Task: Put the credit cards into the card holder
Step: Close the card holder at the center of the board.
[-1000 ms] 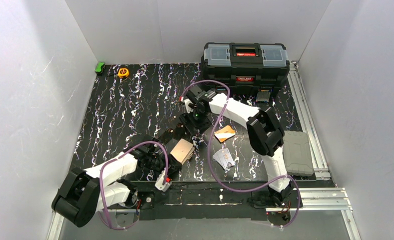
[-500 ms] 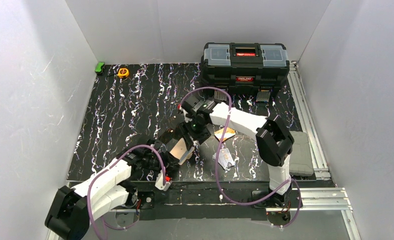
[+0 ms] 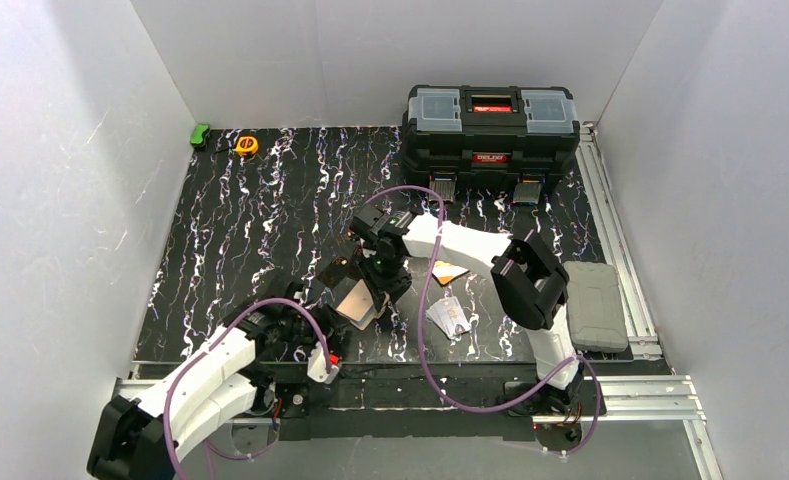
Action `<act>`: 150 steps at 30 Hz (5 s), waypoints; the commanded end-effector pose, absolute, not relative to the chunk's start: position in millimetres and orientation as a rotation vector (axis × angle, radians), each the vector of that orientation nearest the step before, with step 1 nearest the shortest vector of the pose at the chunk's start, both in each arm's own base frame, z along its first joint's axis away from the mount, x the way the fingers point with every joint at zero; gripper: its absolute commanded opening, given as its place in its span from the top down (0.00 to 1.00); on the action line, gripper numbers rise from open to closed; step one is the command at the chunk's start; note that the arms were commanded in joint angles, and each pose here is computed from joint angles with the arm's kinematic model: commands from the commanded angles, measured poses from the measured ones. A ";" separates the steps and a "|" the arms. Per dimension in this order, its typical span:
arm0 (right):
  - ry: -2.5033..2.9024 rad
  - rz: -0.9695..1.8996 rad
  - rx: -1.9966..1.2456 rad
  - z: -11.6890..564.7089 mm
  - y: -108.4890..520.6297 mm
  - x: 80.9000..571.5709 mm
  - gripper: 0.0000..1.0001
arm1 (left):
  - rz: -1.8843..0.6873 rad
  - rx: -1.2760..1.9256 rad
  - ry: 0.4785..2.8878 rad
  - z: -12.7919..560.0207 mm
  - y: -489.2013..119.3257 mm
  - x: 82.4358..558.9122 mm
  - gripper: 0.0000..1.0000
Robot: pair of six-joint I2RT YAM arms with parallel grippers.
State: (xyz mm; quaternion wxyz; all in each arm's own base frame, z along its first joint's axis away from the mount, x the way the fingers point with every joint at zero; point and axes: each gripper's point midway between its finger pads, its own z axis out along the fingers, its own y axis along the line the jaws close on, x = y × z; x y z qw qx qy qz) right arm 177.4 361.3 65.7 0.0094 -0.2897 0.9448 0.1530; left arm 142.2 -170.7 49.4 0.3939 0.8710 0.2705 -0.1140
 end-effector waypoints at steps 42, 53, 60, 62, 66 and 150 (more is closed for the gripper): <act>2.943 0.433 -0.730 67.6 312.4 200.0 0.53 | -0.448 2.365 0.179 15.9 -193.3 128.2 0.63; 2.893 0.536 -0.632 91.9 312.4 203.8 0.32 | -0.446 2.375 0.272 23.7 -200.2 136.9 0.63; 2.937 0.621 -0.631 95.6 330.8 190.6 0.34 | -0.401 2.377 0.327 34.0 -185.5 123.5 0.63; 2.948 0.617 -0.645 93.4 334.7 188.7 0.35 | -0.377 2.373 0.369 36.6 -182.6 125.1 0.63; 2.985 0.609 -0.642 87.5 337.4 186.2 0.44 | -0.308 2.385 0.441 40.3 -176.4 134.6 0.63; 2.839 0.928 -1.060 80.3 368.6 199.8 0.99 | -0.473 2.444 0.159 10.1 -203.4 147.1 0.75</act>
